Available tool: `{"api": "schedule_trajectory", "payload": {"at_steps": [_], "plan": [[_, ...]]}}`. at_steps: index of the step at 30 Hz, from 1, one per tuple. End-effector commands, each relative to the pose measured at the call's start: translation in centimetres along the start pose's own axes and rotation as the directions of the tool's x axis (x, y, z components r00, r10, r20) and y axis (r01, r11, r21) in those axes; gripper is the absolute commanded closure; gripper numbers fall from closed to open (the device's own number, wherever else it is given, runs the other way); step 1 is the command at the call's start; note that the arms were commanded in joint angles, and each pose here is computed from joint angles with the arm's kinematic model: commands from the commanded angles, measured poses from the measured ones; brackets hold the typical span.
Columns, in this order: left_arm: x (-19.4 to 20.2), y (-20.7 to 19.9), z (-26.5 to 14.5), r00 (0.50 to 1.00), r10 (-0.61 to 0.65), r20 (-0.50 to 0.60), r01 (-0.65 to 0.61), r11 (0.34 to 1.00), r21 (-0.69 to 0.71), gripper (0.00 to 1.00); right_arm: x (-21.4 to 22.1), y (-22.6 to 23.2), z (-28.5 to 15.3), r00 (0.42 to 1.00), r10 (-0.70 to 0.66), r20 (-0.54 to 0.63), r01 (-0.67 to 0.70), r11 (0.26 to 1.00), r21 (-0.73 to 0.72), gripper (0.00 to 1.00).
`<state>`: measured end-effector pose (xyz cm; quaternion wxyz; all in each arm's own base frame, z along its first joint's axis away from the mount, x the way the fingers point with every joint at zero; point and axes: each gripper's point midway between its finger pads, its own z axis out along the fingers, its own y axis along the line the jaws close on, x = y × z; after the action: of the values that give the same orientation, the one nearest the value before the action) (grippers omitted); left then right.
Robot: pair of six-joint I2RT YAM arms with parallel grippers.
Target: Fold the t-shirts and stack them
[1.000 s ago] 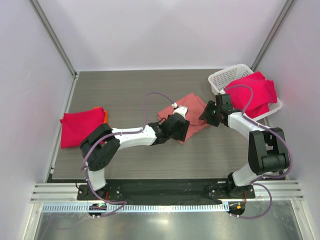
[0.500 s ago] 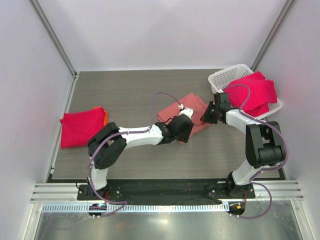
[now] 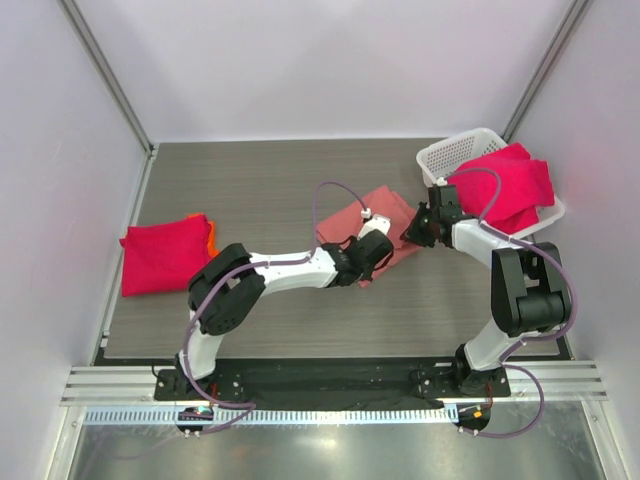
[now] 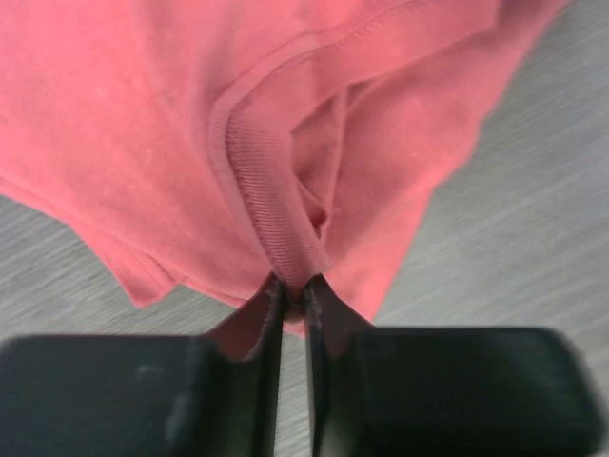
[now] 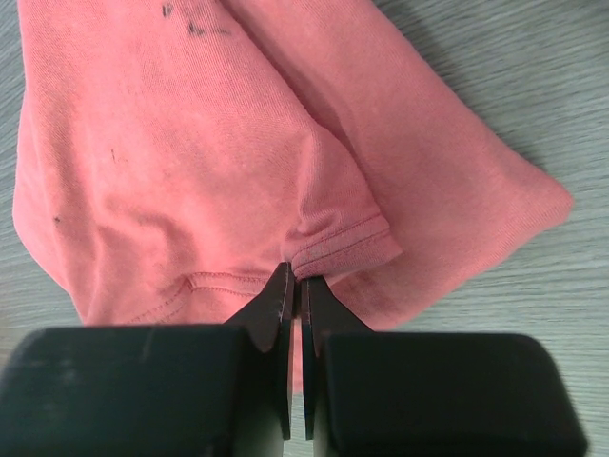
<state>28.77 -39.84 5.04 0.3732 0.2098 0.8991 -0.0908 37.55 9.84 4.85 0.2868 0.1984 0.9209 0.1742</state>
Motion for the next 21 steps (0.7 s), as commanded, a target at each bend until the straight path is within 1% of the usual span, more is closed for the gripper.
{"api": "schedule_trajectory", "payload": {"at_steps": [1, 4, 6, 8, 9, 11, 12, 13, 16, 17, 18, 20, 21], "plan": [[-2.3, 1.1, 0.1, 0.999, 0.022, 0.047, -0.017, 0.995, -0.101, 1.0, -2.0, 1.5, -1.3, 0.997, 0.001, 0.08, 0.004, 0.998, -0.055, 0.99], [-3.4, 1.9, -0.3, 0.997, 0.04, 0.064, -0.031, 0.99, -0.14, 1.0, -2.4, 1.8, -1.9, 0.995, -0.011, 0.1, 0.017, 0.998, -0.058, 0.99], [-4.4, 2.7, -1.5, 0.997, 0.034, 0.075, -0.023, 0.989, -0.146, 1.0, -3.7, 2.3, -3.1, 0.989, -0.011, 0.146, 0.02, 0.998, -0.062, 0.99], [-5.7, 4.6, -2.3, 0.996, 0.014, 0.087, 0.0, 0.986, -0.168, 1.0, -4.8, 3.0, -4.2, 0.984, -0.014, 0.18, 0.027, 0.997, -0.069, 0.99], [-6.7, 5.4, -3.6, 0.995, 0.006, 0.102, 0.011, 0.985, -0.17, 1.0, -6.4, 4.2, -5.6, 0.975, -0.016, 0.222, 0.037, 0.995, -0.094, 0.99], [-8.0, 7.9, -4.6, 0.993, -0.021, 0.12, 0.044, 0.981, -0.191, 1.0, -7.5, 5.1, -7.0, 0.971, -0.02, 0.238, 0.045, 0.994, -0.097, 0.99], [-8.4, 8.5, -5.3, 0.992, -0.028, 0.12, 0.05, 0.982, -0.183, 1.0, -9.4, 6.6, -8.8, 0.958, -0.019, 0.285, 0.058, 0.99, -0.128, 0.99], [-10.0, 9.6, -6.9, 0.987, -0.04, 0.154, 0.067, 0.982, -0.178, 1.0, -10.2, 7.4, -9.8, 0.953, -0.022, 0.302, 0.068, 0.987, -0.143, 0.99], [-11.5, 11.3, -9.7, 0.984, -0.033, 0.173, 0.067, 0.979, -0.195, 1.0, -12.7, 10.1, -14.3, 0.929, -0.028, 0.368, 0.105, 0.976, -0.192, 0.99], [-13.1, 11.7, -11.9, 0.976, -0.029, 0.216, 0.07, 0.98, -0.189, 1.0, -13.7, 11.1, -16.4, 0.917, -0.025, 0.397, 0.118, 0.971, -0.21, 0.99], [-13.2, 12.0, -13.0, 0.979, -0.019, 0.205, 0.059, 0.98, -0.19, 1.0, -14.1, 11.7, -17.7, 0.911, -0.028, 0.411, 0.132, 0.965, -0.225, 0.99], [-15.5, 12.4, -17.0, 0.962, -0.031, 0.27, 0.076, 0.985, -0.157, 1.0, -15.0, 13.3, -22.3, 0.882, -0.021, 0.471, 0.166, 0.949, -0.268, 0.99], [-15.5, 12.5, -18.2, 0.965, -0.026, 0.26, 0.065, 0.987, -0.144, 1.0, -15.1, 14.1, -25.1, 0.862, -0.016, 0.506, 0.193, 0.934, -0.3, 0.99]]}}
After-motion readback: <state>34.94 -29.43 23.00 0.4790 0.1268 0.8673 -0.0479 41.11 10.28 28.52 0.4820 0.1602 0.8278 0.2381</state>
